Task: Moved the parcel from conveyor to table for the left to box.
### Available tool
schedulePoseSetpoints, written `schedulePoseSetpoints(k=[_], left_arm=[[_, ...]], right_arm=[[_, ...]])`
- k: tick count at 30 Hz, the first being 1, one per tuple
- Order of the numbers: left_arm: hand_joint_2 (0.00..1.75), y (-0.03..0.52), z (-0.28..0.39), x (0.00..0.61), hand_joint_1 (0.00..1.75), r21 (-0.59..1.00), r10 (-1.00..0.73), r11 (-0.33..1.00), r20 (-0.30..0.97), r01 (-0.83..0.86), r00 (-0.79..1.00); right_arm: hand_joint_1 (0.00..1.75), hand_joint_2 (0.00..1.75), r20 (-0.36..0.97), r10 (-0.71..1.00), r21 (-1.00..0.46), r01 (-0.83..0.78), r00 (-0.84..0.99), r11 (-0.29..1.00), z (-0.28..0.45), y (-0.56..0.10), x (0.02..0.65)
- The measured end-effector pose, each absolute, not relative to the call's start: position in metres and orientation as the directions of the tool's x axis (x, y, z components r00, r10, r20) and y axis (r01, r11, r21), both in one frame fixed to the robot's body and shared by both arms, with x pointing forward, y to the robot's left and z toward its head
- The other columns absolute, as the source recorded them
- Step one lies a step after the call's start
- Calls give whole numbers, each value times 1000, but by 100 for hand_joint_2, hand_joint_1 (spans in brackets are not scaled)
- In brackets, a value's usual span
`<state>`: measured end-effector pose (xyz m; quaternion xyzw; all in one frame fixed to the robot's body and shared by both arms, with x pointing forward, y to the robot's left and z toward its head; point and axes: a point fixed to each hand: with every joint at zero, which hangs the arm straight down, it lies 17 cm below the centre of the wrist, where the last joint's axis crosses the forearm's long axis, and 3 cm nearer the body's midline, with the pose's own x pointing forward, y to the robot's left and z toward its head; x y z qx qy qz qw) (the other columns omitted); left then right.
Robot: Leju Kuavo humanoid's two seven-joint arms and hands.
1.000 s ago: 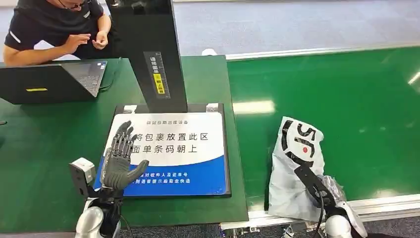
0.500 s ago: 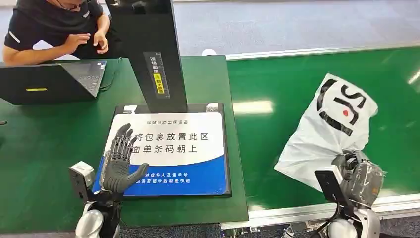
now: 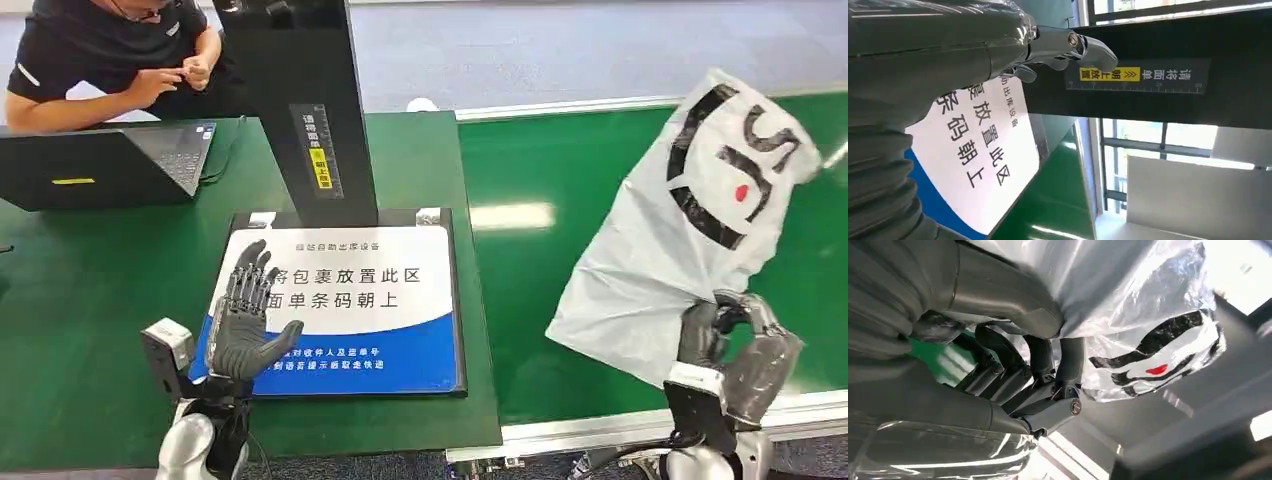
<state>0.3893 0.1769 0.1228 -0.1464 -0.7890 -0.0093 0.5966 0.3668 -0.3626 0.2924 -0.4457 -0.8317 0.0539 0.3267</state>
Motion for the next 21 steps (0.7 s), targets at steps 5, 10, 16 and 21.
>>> schedulePoseSetpoints(k=[5, 10, 16, 21], left_arm=[[175, 174, 132, 392, 0, -164, 232, 955, 933, 249, -275], [175, 180, 140, 396, 0, -186, 252, 955, 918, 229, -307], [175, 183, 144, 400, 0, -189, 254, 957, 914, 221, -317], [175, 181, 143, 402, 0, -188, 252, 957, 916, 223, -313]], right_arm=[[175, 175, 512, 680, -584, 368, -525, 724, 269, -266, 413], [175, 175, 504, 600, -733, 60, -622, 678, 229, -176, 428], [175, 175, 521, 515, -804, -188, -681, 565, 190, -104, 438], [175, 175, 460, 535, -873, -250, -708, 419, 164, -65, 450]])
